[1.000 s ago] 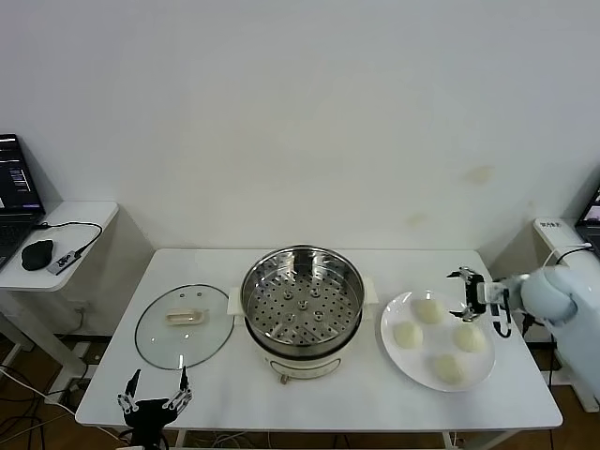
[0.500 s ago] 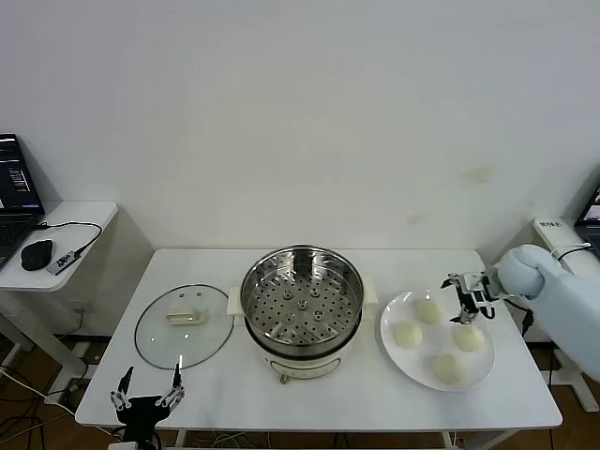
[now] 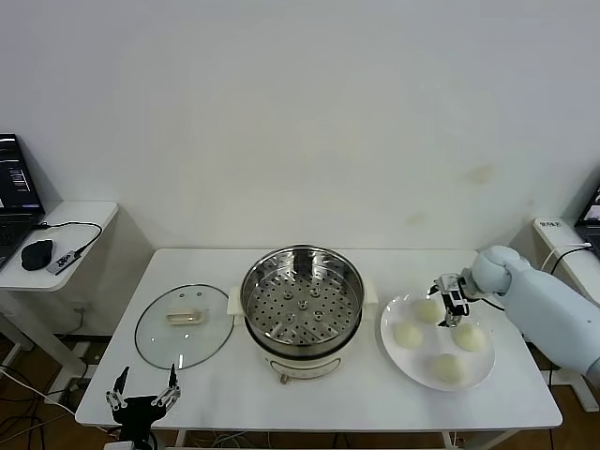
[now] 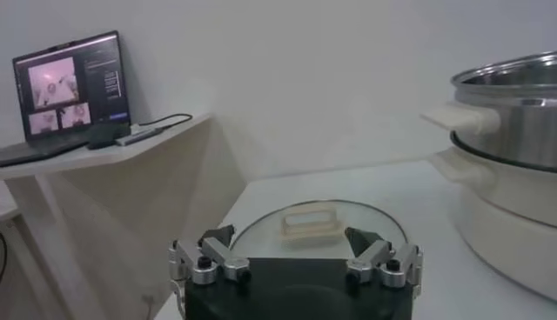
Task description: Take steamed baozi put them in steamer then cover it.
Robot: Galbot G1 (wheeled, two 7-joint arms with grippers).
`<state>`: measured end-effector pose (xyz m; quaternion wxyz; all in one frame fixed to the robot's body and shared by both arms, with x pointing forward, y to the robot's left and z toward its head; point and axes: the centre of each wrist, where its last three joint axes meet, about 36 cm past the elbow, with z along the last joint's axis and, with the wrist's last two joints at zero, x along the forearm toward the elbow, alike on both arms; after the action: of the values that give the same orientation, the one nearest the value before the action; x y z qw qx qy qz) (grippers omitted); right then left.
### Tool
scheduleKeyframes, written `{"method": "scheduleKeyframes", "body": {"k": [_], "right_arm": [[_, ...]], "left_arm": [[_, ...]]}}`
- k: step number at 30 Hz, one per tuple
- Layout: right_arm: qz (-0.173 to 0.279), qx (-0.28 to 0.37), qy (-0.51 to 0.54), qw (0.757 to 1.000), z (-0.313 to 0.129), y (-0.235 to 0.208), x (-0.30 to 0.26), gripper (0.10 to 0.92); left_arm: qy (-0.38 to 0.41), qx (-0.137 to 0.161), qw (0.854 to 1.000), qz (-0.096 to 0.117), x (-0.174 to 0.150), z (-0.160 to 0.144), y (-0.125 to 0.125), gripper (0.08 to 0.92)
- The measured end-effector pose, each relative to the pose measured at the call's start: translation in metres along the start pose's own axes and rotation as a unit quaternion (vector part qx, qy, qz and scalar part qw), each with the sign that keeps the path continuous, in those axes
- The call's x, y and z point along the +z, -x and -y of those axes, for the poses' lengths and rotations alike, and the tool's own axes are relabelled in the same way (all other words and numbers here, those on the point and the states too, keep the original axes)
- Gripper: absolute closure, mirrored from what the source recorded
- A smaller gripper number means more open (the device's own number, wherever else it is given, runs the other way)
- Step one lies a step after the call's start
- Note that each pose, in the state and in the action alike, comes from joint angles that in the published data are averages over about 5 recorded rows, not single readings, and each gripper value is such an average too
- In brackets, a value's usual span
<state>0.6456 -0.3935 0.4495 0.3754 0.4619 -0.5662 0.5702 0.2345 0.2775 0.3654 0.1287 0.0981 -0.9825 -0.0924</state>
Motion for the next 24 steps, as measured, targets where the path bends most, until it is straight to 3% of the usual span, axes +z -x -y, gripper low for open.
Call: {"method": "scheduleKeyframes", "body": {"k": [17,24], "right_arm": [[-0.018,-0.013,0.005,1.000,0.006,0.008,0.003,0.378],[-0.019,-0.015,0.004,1.000,0.010,-0.004,0.004,0.400]], "left_arm": [[0.001,-0.001,1.000,-0.001,0.001,-0.001,0.000,0.177],[0.001,0.000,1.000,0.002,-0.001,-0.001,0.000,0.177]]}}
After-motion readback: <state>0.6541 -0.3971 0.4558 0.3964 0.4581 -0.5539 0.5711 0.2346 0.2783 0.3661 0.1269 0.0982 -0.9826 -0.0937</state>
